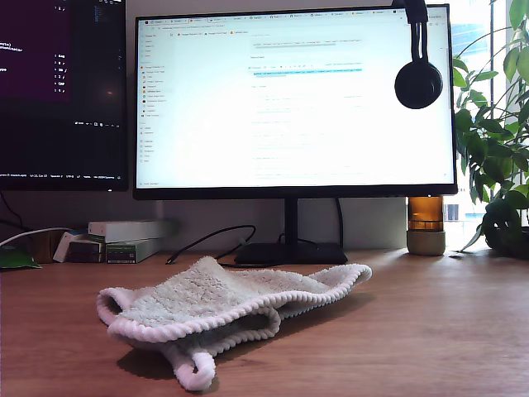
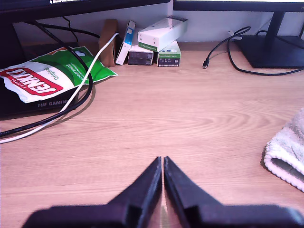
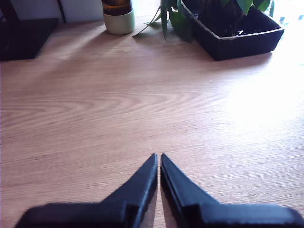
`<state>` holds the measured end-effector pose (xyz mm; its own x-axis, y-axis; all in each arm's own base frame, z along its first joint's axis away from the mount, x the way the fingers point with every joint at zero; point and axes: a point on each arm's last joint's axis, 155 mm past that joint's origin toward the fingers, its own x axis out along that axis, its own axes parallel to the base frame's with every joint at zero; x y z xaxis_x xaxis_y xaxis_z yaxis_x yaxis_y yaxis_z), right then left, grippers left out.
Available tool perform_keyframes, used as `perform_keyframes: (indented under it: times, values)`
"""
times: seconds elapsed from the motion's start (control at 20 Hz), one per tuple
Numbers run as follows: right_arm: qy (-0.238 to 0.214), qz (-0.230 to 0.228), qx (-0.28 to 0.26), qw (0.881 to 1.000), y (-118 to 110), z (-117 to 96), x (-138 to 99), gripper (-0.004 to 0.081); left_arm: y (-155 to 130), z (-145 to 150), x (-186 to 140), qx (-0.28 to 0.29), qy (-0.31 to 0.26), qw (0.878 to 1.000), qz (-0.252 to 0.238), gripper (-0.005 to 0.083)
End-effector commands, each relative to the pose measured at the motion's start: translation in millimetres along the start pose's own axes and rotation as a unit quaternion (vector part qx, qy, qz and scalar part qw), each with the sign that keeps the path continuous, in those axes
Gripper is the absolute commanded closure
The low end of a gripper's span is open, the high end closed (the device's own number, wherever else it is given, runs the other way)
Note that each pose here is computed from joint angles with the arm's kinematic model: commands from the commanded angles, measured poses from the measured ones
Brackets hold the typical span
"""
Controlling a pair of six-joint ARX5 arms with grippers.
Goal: Fold the tea towel to a neat square and place it to the right
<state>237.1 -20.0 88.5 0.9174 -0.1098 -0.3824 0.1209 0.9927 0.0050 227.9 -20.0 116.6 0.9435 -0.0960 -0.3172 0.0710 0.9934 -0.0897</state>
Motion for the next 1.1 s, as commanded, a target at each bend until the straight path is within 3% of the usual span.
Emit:
perform_keyframes:
  times: [0.0, 0.35, 0.5, 0.6, 0.75, 1.05]
  values:
    - [-0.075, 0.010, 0.009, 0.997, 4, 35, -1, 0.0782, -5, 24, 0, 0.000, -0.055, 0.998, -0.012, 0.0797]
    - [-0.075, 0.023, 0.009, 0.997, 9, 35, -1, 0.0782, -9, 27, 0, -0.015, -0.059, 0.998, -0.026, 0.0797]
    - [-0.072, 0.082, 0.054, 0.993, 29, 36, -3, 0.0782, -29, 31, -3, -0.044, -0.064, 0.994, -0.082, 0.0797]
    - [-0.070, 0.128, 0.053, 0.988, 46, 36, -7, 0.0782, -48, 33, -7, -0.057, -0.062, 0.988, -0.133, 0.0797]
    - [-0.061, 0.188, 0.044, 0.979, 69, 33, -13, 0.0782, -76, 38, -17, -0.041, -0.068, 0.975, -0.208, 0.0797]
    - [-0.048, 0.249, 0.022, 0.967, 100, 31, -25, 0.0782, -114, 28, -32, -0.003, -0.051, 0.954, -0.295, 0.0797]
